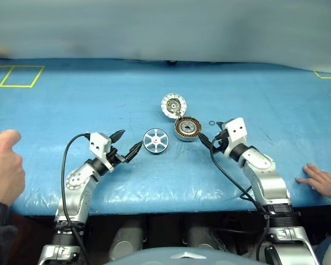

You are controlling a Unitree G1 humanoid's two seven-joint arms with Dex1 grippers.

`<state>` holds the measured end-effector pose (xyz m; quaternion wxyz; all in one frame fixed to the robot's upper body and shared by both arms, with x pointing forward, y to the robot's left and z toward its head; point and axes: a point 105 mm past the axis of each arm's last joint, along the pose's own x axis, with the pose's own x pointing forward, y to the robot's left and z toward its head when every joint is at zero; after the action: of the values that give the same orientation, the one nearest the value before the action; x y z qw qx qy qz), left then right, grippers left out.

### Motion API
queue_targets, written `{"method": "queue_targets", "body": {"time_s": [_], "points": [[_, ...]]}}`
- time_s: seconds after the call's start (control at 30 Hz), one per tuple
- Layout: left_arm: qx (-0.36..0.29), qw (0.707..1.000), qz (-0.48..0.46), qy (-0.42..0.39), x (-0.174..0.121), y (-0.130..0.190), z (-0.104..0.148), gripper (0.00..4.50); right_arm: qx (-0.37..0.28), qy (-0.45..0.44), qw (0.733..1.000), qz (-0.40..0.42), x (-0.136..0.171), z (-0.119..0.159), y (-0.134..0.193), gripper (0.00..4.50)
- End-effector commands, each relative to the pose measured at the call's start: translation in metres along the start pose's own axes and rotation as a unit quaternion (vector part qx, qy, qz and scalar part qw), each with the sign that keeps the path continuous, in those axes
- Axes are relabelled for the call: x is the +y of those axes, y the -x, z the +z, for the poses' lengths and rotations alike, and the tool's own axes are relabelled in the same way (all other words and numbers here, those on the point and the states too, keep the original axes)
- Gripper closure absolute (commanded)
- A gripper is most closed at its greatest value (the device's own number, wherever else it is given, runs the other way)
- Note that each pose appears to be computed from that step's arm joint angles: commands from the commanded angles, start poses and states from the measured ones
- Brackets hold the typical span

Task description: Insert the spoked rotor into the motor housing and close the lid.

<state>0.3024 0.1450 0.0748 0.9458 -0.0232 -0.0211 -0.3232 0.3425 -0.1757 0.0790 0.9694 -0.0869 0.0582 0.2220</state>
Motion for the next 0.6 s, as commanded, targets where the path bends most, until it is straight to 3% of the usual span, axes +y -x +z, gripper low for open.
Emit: {"method": "queue_targets", "body": {"time_s": [0.03, 0.6], "points": [[-0.013, 1.000, -0.004, -0.016, -0.001, 0.000, 0.009, 0.00, -0.024, 0.011, 1.000, -0.009, -0.004, 0.012, 0.000, 0.03], [-0.013, 1.000, -0.004, -0.016, -0.006, -0.003, 0.008, 0.00, -0.034, 0.003, 0.999, 0.009, 0.007, 0.014, -0.003, 0.03]]}}
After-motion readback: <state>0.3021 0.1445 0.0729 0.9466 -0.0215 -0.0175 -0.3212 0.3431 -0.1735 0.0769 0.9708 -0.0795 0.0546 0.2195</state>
